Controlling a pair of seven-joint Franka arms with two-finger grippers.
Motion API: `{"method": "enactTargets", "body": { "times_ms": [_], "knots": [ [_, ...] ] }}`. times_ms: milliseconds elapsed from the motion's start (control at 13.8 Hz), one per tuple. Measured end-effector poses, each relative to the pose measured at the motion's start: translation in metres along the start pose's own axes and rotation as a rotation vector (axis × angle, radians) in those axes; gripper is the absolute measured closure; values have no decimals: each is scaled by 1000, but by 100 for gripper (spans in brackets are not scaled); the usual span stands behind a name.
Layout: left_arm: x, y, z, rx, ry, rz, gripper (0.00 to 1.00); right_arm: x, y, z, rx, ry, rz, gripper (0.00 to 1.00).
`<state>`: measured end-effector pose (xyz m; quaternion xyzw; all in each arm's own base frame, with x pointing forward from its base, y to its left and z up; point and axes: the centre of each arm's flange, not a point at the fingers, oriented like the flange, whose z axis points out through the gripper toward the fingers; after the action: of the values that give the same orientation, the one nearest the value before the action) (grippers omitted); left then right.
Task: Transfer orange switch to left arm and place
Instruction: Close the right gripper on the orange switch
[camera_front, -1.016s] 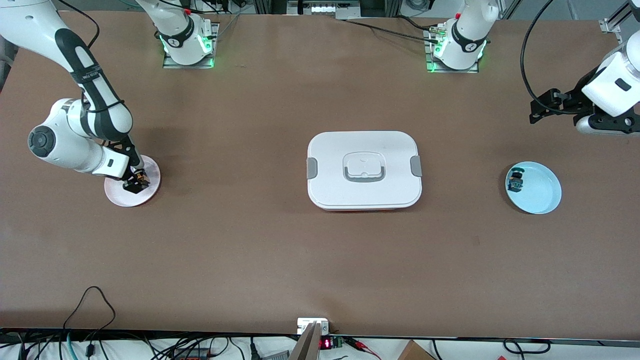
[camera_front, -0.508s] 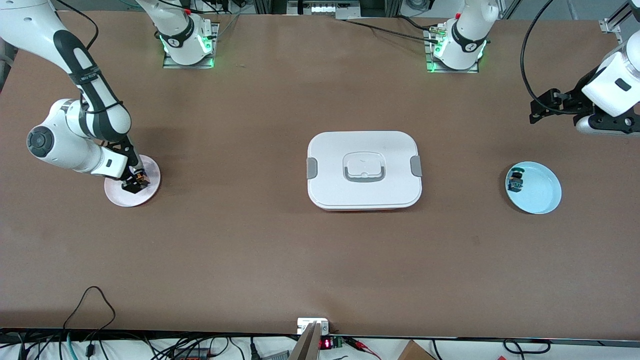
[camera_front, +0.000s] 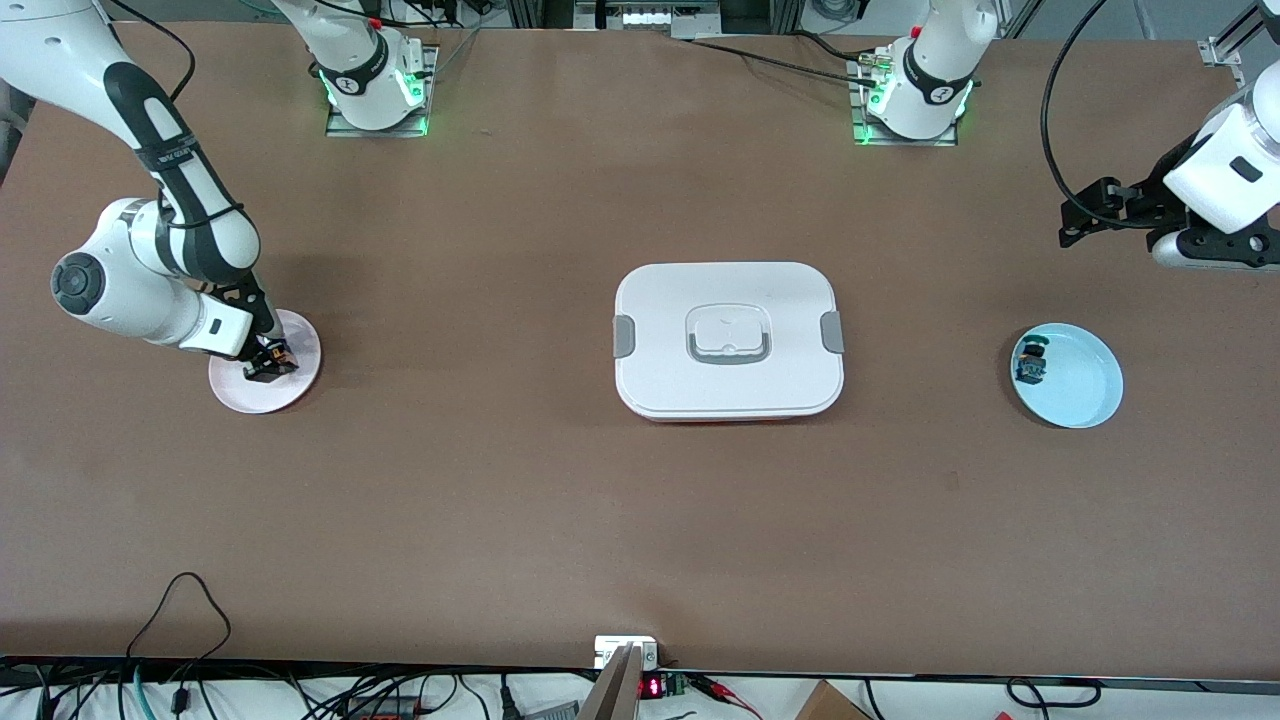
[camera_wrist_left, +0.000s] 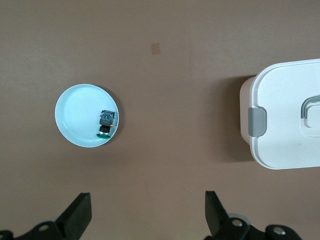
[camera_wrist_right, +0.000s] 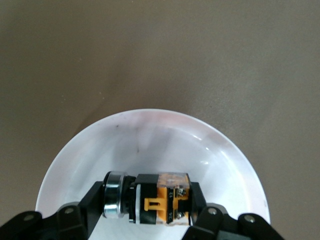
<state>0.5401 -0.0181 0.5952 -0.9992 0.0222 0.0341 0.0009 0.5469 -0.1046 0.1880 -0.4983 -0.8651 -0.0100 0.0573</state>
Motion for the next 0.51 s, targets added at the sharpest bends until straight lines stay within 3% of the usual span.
{"method": "enactTargets", "body": {
  "times_ms": [290, 508],
  "knots": [
    [0, 0, 0, 0, 0, 0, 0, 0, 0, 0, 2, 4, 1, 28],
    [0, 0, 0, 0, 0, 0, 0, 15, 13, -6, 18, 58, -6, 28]
  ]
}}
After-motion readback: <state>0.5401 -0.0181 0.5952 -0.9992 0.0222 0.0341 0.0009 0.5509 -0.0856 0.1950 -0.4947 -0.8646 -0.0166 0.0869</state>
